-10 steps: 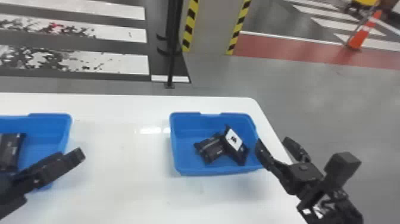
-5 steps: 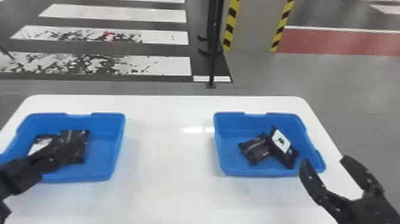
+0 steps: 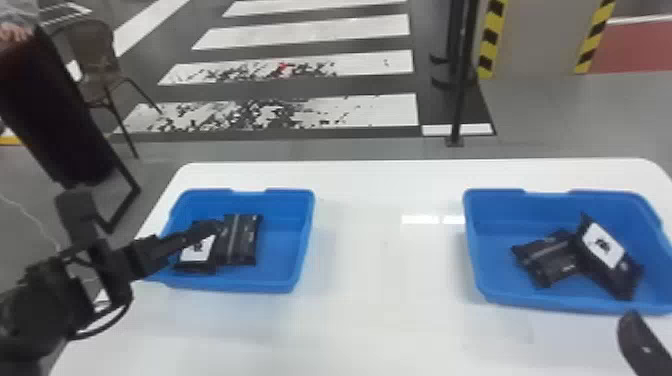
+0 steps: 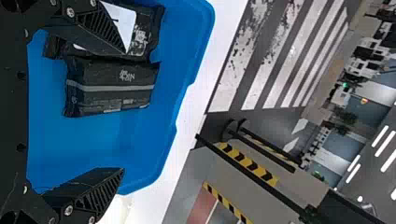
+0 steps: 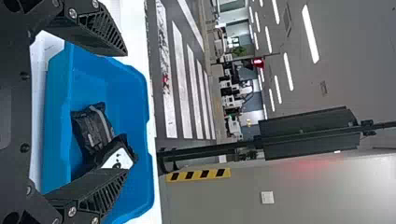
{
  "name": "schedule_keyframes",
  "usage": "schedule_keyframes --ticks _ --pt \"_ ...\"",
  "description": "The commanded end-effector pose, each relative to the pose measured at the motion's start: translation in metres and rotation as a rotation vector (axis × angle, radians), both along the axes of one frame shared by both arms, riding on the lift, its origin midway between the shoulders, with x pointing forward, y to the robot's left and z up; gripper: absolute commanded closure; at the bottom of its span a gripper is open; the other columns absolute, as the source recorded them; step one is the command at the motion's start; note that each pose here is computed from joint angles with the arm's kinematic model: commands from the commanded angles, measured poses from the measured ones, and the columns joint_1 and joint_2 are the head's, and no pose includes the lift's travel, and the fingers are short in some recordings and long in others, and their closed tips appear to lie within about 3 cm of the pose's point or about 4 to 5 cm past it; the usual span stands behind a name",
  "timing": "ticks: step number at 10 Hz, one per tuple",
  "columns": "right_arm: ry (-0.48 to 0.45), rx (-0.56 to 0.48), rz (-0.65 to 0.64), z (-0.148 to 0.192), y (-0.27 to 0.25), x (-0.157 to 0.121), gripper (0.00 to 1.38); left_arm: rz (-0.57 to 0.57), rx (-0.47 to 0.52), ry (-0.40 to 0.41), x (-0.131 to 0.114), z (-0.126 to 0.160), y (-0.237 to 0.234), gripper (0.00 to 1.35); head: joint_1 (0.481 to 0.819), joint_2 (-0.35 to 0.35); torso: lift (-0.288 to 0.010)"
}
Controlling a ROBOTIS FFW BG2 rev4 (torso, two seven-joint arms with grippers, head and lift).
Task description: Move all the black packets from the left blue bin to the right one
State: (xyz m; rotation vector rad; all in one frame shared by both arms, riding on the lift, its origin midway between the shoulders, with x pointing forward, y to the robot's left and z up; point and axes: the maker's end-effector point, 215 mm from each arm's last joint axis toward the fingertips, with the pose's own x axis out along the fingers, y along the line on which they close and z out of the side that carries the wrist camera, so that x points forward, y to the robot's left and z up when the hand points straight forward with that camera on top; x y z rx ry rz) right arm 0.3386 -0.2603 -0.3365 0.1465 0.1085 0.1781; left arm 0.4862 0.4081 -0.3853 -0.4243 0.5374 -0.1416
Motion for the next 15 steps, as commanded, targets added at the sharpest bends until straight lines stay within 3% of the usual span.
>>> schedule_keyframes --ticks 1,3,6,9,15 --pt "0.017 0.011 0.004 -0.006 0.002 0.000 0.15 0.010 -0.010 0.080 0.015 -0.019 0.008 0.15 0.695 0.200 -0.140" --pt "0.037 0.023 0.010 -0.015 0.005 0.001 0.15 0.018 -0.026 0.174 0.031 -0.041 0.011 0.15 0.695 0.210 -0.140" --pt "0.046 0.045 0.020 -0.022 0.010 0.003 0.15 -0.025 -0.006 0.253 0.052 -0.051 -0.012 0.15 0.695 0.208 -0.140" --pt "0.063 0.075 0.021 -0.030 0.012 0.004 0.15 -0.078 0.010 0.336 0.052 -0.062 -0.040 0.16 0.695 0.169 -0.140" --pt "0.090 0.120 0.026 -0.045 0.014 0.006 0.15 -0.039 0.061 0.430 0.052 -0.078 -0.035 0.20 0.695 0.162 -0.140"
